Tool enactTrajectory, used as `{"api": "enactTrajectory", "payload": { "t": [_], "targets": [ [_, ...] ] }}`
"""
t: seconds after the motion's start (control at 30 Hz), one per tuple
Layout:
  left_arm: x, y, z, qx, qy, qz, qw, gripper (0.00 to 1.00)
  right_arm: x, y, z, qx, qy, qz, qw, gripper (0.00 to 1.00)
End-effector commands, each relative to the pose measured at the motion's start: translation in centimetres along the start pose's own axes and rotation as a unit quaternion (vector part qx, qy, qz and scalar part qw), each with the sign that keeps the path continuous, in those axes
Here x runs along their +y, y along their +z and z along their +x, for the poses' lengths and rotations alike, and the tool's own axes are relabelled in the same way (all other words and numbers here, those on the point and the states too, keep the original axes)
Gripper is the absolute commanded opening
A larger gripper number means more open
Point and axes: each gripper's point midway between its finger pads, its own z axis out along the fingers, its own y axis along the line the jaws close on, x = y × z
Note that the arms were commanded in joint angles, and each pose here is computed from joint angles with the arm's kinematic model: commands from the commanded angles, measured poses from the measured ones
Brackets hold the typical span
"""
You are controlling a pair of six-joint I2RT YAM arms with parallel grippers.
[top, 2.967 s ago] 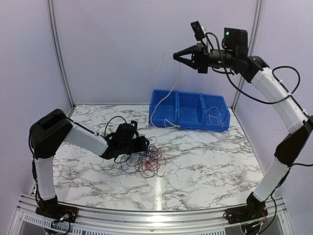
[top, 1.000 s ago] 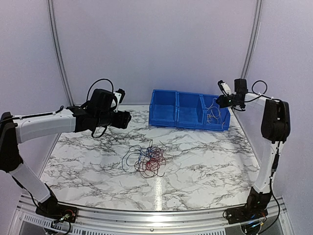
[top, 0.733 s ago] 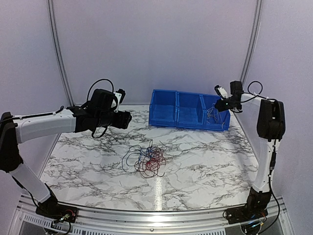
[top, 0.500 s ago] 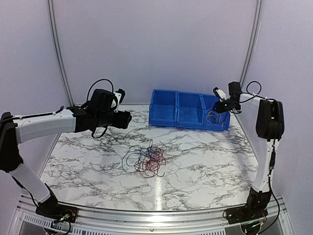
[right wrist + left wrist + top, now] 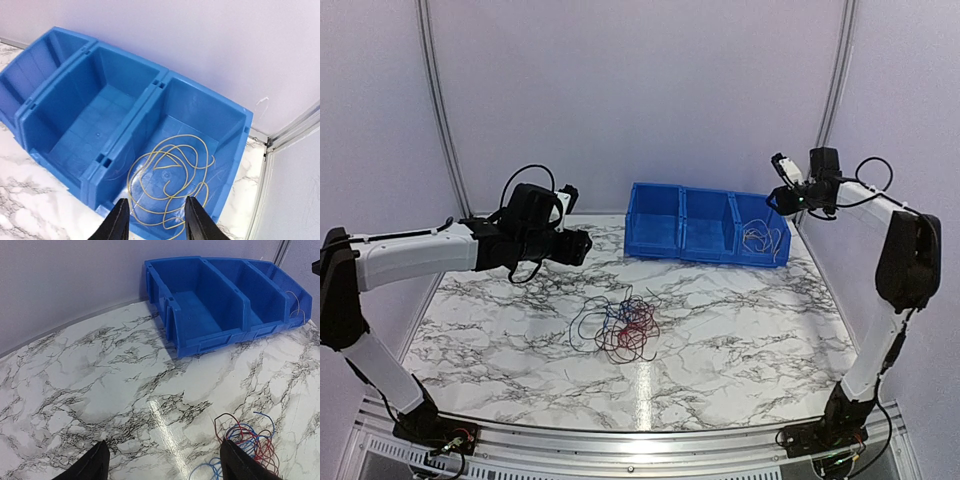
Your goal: Untangle the cables
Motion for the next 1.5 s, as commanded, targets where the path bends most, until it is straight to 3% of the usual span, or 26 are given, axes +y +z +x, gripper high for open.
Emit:
{"api": "enactTrajectory", "payload": {
  "t": [0.0, 0.27, 0.43, 0.57, 0.73, 0.93, 1.23, 1.47],
  "targets": [
    [-0.4, 0.5, 0.4, 0.014, -0.008, 0.013, 1.000, 0.79, 6.2, -2.7, -2.3, -0.056, -0.039, -0.085, 0.994, 0.38],
    [-1.2, 1.3, 1.3, 0.035, -0.010, 0.030, 0.999, 0.78, 21.0, -5.3, -1.5, -0.074, -0.162, -0.244, 0.953, 0.38],
    [-1.3, 1.4, 1.6, 0.045, -0.009, 0.032, 0.998, 0.78, 29.6, -5.5, 1.9, -0.041, -0.243, -0.328, 0.912, 0.37],
    [-0.7, 1.3, 1.4, 0.042, -0.011, 0.015, 0.999, 0.78, 36.2, -6.5, 5.7, -0.018, -0.319, -0.385, 0.866, 0.36],
    [0.4, 0.8, 0.9, 0.033, -0.015, -0.014, 0.999, 0.79, 41.5, -8.1, 9.4, 0.000, -0.407, -0.410, 0.816, 0.41],
    [1.0, 0.5, 0.5, 0.028, -0.019, -0.025, 0.999, 0.79, 44.2, -9.1, 13.5, 0.034, -0.461, -0.432, 0.774, 0.41],
    [1.2, 0.4, 0.4, 0.026, -0.020, -0.029, 0.999, 0.79, 47.5, -9.2, 14.7, 0.047, -0.426, -0.461, 0.777, 0.51],
    [1.5, 0.1, 0.2, 0.023, -0.018, -0.037, 0.999, 0.79, 49.4, -5.5, 14.7, 0.078, -0.393, -0.430, 0.809, 0.53]
  ]
}}
